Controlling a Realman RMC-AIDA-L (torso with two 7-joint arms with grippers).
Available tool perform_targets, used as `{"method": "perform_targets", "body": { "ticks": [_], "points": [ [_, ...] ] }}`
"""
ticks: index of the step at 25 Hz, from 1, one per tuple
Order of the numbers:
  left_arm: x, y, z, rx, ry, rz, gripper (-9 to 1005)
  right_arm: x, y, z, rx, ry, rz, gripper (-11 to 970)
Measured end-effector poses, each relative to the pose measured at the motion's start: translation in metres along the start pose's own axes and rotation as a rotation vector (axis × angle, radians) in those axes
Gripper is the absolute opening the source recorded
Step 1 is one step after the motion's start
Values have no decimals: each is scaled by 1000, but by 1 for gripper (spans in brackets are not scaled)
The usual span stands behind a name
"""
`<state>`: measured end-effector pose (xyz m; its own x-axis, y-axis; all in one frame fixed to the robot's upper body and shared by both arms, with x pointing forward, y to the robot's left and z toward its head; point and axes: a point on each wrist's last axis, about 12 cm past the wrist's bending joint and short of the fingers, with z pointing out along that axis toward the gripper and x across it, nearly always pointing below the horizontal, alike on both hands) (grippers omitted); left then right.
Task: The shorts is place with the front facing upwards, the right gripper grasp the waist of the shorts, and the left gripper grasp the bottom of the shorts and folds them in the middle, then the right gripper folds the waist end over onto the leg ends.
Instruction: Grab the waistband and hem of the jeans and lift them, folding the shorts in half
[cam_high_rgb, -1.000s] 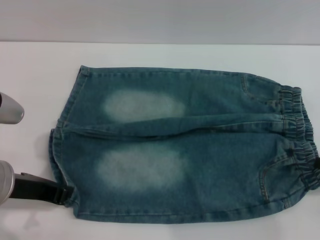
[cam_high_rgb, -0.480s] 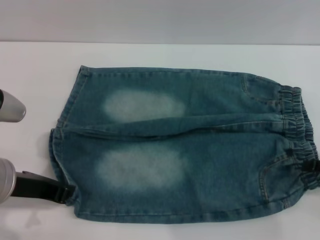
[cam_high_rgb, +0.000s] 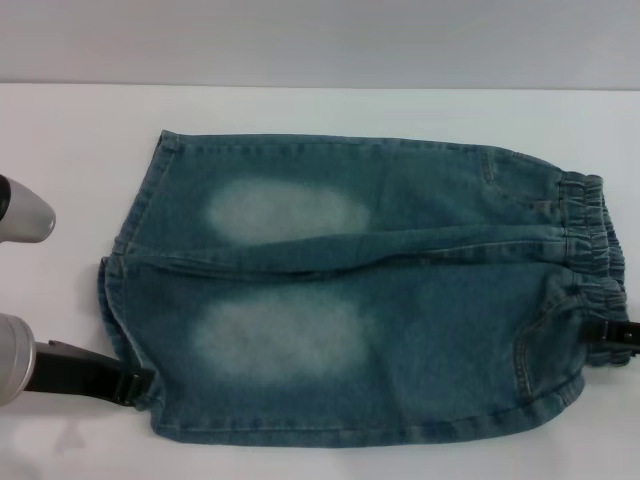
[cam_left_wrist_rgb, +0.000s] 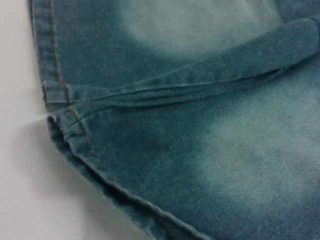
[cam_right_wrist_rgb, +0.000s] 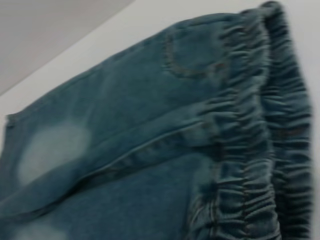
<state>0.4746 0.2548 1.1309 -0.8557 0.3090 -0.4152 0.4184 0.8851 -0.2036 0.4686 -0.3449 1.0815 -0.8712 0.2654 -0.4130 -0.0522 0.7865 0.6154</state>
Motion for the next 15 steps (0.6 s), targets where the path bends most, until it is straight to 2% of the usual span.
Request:
{"method": "perform_targets", "body": {
  "ticks": [1, 9, 15],
  "points": [
    [0, 0, 0, 0, 0, 1, 61, 0, 1, 0, -10, -1, -10, 757],
    [-2, -1, 0, 1, -2, 6, 66, -2, 6, 2, -41, 16, -29, 537],
    [-2, -1, 1, 3, 1, 7, 71, -3, 8, 3, -50, 24, -30, 281]
  ]
}}
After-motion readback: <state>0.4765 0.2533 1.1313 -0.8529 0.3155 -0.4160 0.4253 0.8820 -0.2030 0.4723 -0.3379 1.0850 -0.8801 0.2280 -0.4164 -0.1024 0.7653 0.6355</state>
